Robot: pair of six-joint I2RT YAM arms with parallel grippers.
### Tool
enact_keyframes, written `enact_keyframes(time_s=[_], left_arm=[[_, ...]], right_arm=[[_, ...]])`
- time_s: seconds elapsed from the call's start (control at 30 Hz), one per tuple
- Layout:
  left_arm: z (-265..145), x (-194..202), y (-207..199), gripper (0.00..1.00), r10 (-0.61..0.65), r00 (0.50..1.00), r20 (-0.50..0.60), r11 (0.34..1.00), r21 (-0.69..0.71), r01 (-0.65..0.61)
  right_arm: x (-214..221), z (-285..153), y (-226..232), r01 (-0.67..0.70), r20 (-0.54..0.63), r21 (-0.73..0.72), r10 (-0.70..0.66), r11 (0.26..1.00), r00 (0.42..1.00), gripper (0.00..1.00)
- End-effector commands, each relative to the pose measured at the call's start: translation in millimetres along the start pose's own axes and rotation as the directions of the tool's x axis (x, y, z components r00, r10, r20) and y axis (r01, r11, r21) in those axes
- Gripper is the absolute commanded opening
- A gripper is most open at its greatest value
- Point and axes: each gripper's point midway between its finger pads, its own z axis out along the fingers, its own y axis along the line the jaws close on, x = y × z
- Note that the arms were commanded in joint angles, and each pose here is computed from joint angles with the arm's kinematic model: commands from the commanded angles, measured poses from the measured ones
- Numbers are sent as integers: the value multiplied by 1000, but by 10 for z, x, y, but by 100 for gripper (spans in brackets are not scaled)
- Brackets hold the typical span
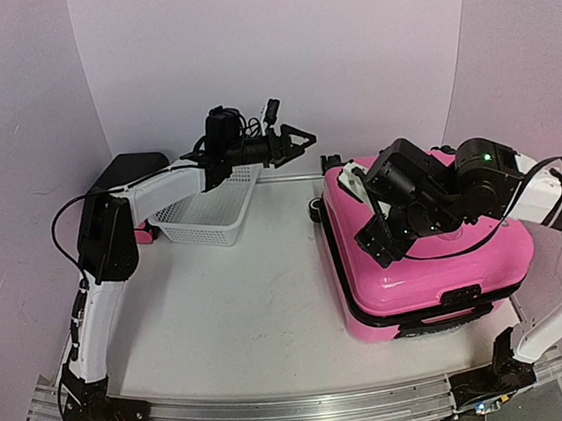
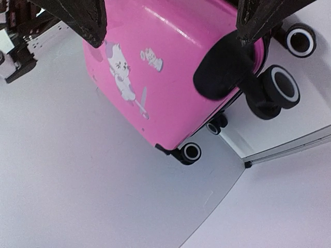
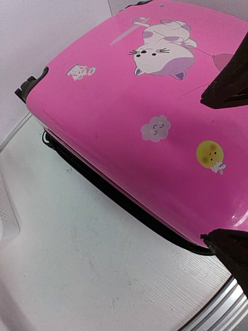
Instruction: Open, take out, and arrange the luggage
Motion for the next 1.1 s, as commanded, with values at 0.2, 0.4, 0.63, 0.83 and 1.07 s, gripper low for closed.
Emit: enact_keyframes(time_s=[0.2, 0.4, 0.63, 0.83, 1.07], left_arm=[[343, -163, 477, 93, -187, 974, 127, 981, -21, 191], [463, -222, 716, 98, -284, 940, 190, 958, 7, 288], [538, -224, 683, 99, -339, 917, 213, 941, 101, 324], [598, -207, 232, 92, -315, 934, 166, 938, 205, 280], [205, 69, -53, 81, -165, 985, 59, 982, 99, 158]], right_arm=[[-156, -100, -89, -63, 67, 5, 63, 998, 996, 81], [-108, -89, -99, -76, 68, 5, 75, 997, 995, 81], [-90, -69, -81, -92, 75, -5, 92, 996, 993, 81], [-107, -42, -10, -86, 70, -35, 88, 996, 994, 81], [-41, 9, 49, -32, 28, -48, 33, 998, 999, 93]])
